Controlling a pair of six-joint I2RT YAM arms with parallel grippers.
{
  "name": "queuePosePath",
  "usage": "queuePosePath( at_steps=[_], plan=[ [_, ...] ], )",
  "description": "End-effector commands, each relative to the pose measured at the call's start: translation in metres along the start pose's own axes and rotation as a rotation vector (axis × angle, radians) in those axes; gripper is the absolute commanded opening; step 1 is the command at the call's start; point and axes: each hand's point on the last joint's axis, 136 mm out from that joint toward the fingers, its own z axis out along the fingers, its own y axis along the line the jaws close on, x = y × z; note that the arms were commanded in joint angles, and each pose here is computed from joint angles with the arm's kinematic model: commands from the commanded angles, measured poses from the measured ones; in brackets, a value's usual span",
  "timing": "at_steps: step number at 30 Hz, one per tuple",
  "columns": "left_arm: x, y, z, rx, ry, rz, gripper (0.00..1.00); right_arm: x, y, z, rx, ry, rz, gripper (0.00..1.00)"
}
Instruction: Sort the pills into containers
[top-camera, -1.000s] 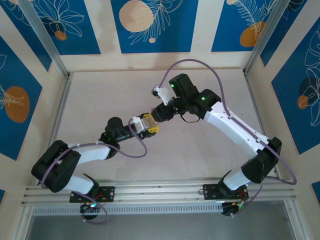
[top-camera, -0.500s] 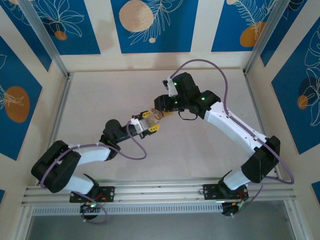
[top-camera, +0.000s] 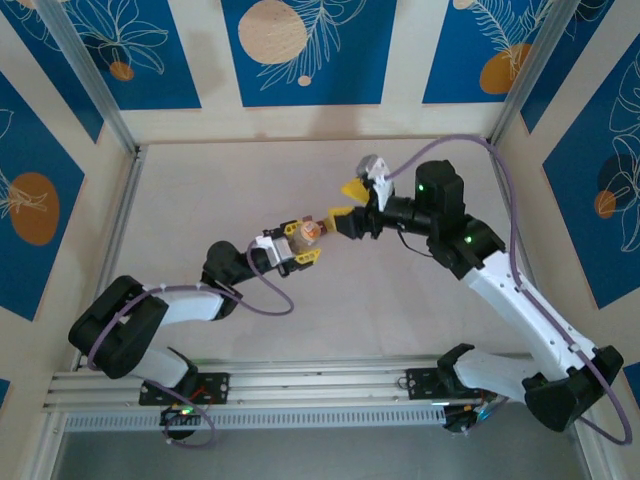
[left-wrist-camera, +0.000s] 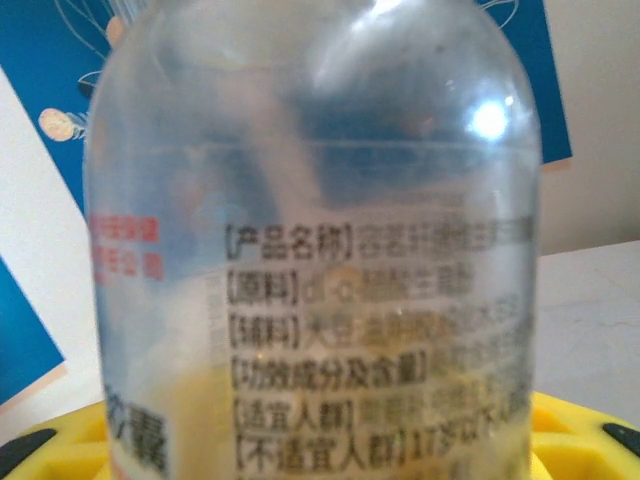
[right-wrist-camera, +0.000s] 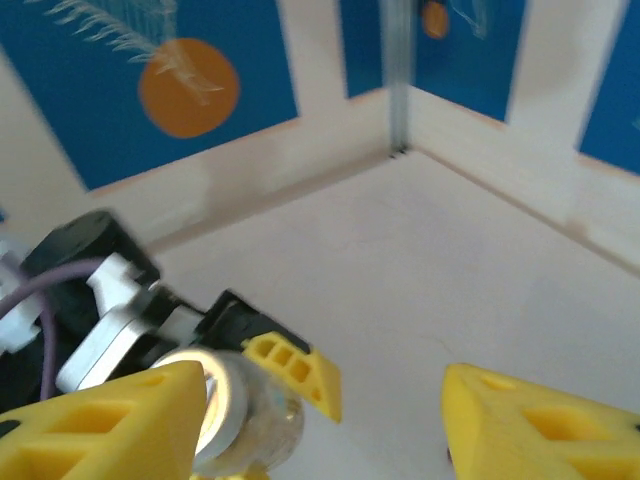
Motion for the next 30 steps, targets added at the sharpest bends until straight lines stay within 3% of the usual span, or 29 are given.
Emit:
queuePosePath(
  at_steps=[1, 5, 13, 23, 30],
  plan=[
    [-0.027, -0.010, 0.002, 0.114, -0.095, -0.013, 0.00, -0.002, 0.046, -0.006, -0.256, -0.117, -0.360, 0.66],
    [-0.034, -0.024, 0.002, 0.219, -0.117, -0.042, 0.00, 0.009, 0.065, -0.006, -0.391, -0.143, -0.478, 0.67],
    [-0.034, -0.028, 0.002, 0.252, -0.116, -0.061, 0.00, 0.013, 0.078, 0.003, -0.588, -0.096, -0.446, 0.67],
    [-0.035, -0.030, 0.005, 0.283, -0.120, -0.073, 0.00, 0.021, 0.078, 0.019, -0.642, -0.057, -0.416, 0.64],
    [-0.033, -0.031, 0.006, 0.291, -0.117, -0.081, 0.00, 0.024, 0.077, 0.026, -0.657, -0.045, -0.403, 0.56]
  ],
)
